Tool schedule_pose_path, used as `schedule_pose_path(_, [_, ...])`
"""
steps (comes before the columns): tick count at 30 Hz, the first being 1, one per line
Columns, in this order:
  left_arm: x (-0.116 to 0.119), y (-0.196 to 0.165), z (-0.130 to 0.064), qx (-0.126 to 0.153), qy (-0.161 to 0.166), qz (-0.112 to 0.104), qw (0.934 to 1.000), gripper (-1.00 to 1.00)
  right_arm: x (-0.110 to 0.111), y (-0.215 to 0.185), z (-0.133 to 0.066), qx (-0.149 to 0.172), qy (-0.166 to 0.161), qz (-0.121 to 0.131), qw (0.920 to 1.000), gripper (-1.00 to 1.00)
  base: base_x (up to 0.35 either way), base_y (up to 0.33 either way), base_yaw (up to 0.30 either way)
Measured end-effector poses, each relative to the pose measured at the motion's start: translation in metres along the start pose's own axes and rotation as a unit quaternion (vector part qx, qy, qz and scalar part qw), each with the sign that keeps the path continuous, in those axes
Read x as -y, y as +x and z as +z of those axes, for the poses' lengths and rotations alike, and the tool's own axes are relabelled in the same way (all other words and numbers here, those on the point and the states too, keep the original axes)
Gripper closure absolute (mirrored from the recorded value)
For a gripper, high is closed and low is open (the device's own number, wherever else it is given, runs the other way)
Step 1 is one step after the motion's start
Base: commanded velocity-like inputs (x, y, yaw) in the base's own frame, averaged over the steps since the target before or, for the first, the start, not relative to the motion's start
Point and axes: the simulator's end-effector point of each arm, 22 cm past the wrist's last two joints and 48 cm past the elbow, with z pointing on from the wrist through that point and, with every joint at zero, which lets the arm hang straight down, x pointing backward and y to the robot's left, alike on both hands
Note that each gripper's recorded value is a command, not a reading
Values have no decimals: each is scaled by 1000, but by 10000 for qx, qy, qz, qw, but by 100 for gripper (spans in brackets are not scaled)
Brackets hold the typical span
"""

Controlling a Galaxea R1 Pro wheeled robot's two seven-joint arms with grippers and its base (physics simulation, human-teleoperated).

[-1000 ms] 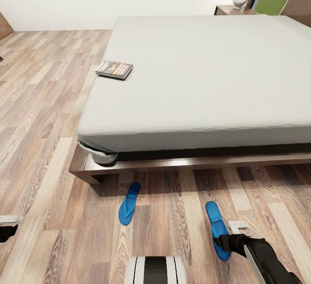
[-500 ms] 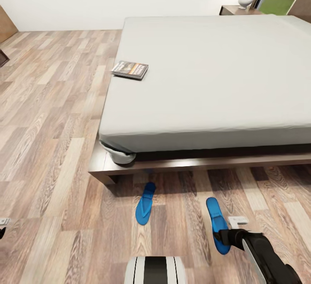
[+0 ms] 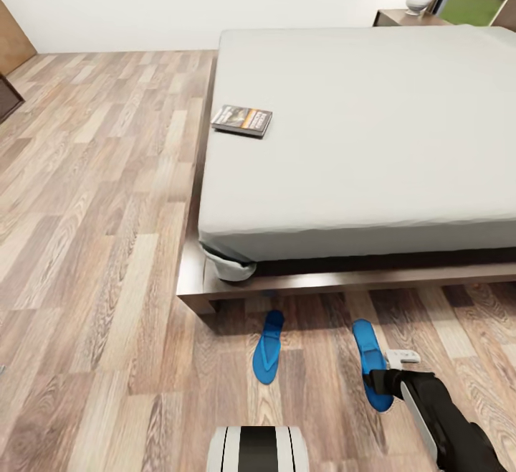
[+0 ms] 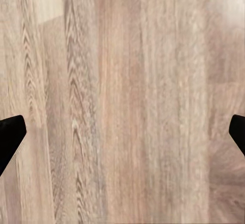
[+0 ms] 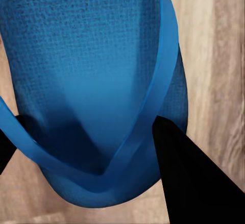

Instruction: In the bedroom, move the book from the bed onto either nightstand, and place the two sandals side by side next to the bed.

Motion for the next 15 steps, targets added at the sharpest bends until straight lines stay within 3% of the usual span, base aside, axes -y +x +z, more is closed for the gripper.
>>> schedule_pose_path(15, [-1,0,0,5,-6,11,10000,-100,2,-7,-6,-488,24,185,9986,100,15,176,0])
